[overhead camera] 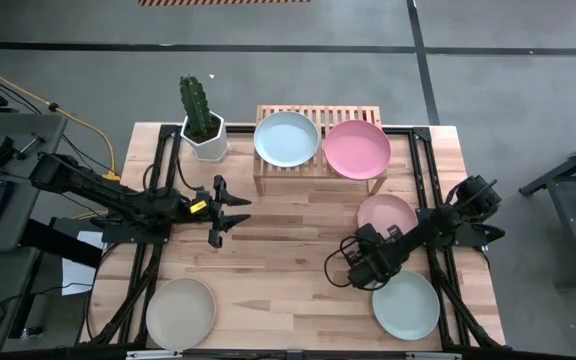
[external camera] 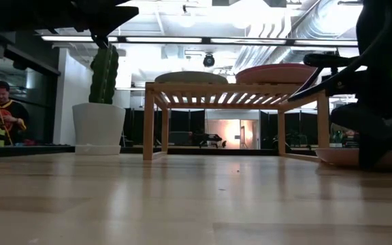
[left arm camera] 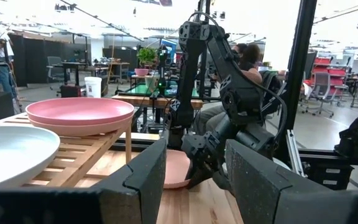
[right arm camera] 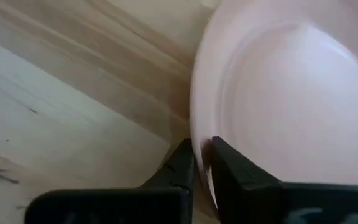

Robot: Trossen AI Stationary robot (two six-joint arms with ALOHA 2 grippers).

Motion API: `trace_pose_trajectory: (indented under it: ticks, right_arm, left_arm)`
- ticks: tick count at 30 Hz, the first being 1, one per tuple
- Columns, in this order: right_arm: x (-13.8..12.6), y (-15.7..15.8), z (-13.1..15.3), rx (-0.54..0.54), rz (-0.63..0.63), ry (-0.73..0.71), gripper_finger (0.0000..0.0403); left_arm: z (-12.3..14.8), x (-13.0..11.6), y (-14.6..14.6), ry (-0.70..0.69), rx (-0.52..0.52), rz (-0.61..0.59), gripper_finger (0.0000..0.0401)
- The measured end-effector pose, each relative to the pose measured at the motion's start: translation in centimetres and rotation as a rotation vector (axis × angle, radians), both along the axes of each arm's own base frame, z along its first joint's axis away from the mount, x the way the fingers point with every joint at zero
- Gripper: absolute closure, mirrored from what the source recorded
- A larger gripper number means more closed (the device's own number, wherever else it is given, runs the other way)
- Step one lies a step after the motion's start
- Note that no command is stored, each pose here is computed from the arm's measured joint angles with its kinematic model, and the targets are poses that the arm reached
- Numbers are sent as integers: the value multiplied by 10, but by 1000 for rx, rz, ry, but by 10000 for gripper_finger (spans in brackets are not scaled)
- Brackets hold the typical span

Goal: Place and stack plates onto a shelf
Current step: Stack the light pink plate on top of the pink plate on the shelf

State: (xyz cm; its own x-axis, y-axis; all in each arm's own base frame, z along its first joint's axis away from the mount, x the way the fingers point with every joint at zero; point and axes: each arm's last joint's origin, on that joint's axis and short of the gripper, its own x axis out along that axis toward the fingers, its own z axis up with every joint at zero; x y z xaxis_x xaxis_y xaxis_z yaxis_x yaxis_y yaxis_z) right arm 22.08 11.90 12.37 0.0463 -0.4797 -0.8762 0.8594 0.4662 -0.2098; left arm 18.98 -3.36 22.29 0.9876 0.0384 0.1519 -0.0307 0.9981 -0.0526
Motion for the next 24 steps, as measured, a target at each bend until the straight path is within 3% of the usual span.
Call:
trace_pose_trajectory:
  ticks: [4, 8, 15, 20, 24]
  right_arm:
    - [6, 6, 5, 63, 36, 14, 396]
    - [24, 22, 25, 122, 156, -31, 399]
    - [62, 57, 79, 190, 512, -177, 403]
    - [81, 82, 123, 167, 808, -324, 402]
    - [88, 89, 170, 66, 917, -381, 402]
  left_arm:
    - [0, 0, 0, 0, 0, 0, 247]
    - [0, 0, 0, 0, 0, 1, 247]
    - [0, 0, 0, 0, 0, 2, 247]
    - [0, 0, 0, 0, 0, 2, 247]
    - [0, 0, 0, 0, 0, 2, 247]
